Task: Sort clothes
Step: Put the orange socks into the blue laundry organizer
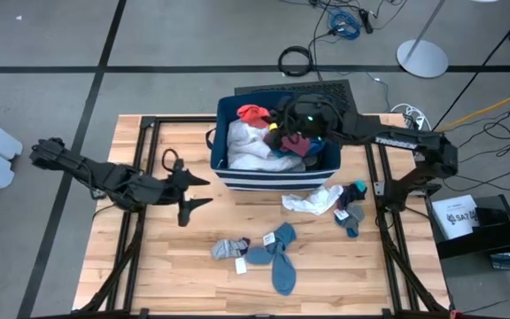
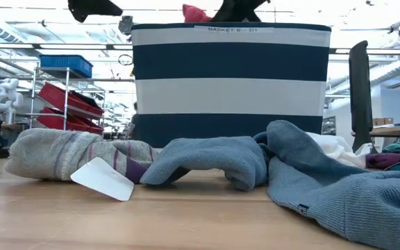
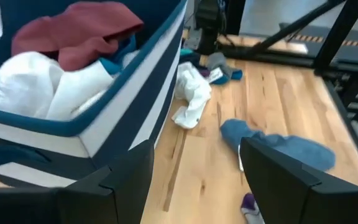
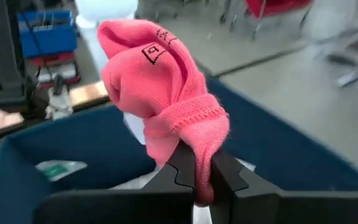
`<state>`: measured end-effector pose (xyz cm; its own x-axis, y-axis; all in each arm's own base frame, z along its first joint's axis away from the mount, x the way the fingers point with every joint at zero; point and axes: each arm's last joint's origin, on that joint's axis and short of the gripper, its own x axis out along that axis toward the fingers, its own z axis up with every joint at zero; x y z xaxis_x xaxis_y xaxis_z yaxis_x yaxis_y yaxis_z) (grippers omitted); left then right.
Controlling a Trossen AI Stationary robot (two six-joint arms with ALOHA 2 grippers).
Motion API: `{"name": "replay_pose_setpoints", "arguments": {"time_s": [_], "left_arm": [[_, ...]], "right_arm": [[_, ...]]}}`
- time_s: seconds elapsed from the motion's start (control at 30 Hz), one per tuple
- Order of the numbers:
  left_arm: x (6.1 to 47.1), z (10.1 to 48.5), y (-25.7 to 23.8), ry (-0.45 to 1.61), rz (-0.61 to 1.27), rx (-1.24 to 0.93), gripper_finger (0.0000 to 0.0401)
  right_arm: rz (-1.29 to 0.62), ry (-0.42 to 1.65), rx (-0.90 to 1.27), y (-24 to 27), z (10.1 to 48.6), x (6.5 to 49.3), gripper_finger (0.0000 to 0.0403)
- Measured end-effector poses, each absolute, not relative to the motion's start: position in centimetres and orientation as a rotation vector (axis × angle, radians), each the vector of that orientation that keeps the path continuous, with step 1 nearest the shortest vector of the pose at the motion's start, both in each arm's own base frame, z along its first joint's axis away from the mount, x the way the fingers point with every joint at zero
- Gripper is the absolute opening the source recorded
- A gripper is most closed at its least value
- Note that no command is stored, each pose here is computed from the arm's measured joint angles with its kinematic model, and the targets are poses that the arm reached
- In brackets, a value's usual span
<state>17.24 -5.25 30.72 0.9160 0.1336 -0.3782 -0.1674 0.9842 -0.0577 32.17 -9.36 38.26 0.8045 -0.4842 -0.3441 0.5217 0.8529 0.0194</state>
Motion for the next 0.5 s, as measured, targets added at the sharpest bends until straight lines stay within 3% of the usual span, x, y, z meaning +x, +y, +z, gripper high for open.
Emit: {"name": "replay_pose_setpoints", "arguments": {"time_s": [0.3,0.5], "left_arm": [[18.8,29.3,-5.9,0.464,0.154,-0.009,0.0248],[19.0,29.1,-5.9,0.474,0.154,0.002,0.0248]], "right_arm": [[-0.494,0.631,0.306,-12.9,40.1,35.5,0.0005],[-0.432,0.701,0.338,-13.9,41.7,38.1,0.0037]]}}
